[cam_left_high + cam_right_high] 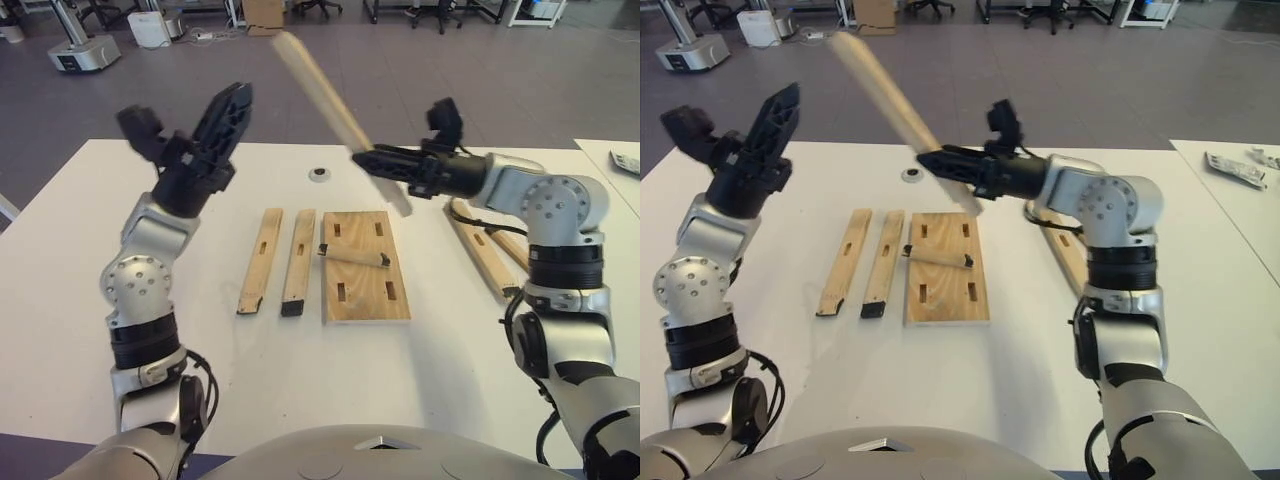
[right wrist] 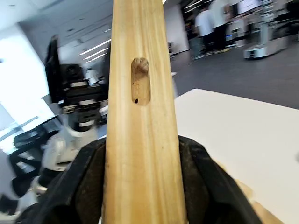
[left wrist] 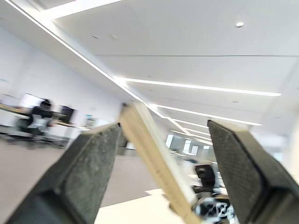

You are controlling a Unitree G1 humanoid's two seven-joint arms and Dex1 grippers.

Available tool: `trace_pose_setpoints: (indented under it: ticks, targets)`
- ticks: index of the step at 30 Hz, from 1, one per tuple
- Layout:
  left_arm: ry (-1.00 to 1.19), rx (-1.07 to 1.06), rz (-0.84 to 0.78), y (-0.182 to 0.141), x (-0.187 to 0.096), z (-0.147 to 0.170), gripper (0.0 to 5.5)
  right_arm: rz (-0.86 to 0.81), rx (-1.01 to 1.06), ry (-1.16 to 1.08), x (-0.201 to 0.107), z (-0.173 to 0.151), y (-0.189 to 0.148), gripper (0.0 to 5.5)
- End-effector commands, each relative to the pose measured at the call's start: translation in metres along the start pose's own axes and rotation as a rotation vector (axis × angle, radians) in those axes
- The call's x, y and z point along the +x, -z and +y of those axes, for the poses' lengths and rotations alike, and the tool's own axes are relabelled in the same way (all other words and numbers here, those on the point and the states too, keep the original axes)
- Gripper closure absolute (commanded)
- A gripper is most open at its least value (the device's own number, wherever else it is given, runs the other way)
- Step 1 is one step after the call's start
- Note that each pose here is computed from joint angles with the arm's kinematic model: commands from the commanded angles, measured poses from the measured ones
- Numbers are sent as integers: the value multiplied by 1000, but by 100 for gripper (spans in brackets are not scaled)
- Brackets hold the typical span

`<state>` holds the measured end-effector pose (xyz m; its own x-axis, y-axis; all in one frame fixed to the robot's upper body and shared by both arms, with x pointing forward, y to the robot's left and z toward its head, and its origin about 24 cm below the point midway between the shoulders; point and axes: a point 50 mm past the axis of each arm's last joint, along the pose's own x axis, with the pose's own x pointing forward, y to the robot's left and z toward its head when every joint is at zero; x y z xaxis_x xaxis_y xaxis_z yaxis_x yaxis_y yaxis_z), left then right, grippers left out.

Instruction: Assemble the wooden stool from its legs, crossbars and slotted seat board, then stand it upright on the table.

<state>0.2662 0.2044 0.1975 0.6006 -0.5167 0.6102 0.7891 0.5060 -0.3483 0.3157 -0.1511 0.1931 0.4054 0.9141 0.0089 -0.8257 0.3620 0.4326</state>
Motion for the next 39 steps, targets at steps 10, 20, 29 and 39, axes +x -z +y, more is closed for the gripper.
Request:
trace_pose_setpoints:
  ticks: [10, 20, 29, 39]
  targets:
    - [-844, 128, -181, 25, -59, 6, 212, 217, 60, 1074, -82, -27, 140, 344]
    - [-845, 188, -212, 27, -58, -4, 82, 322, 45, 1121, -80, -22, 149, 344]
    - [-845, 190, -160, 39, -53, -4, 10, 296, -43, 1101, -72, -24, 131, 195]
    - [-759, 209, -60, 47, -48, -4, 89, 57, -241, 262, -4, 8, 64, 185]
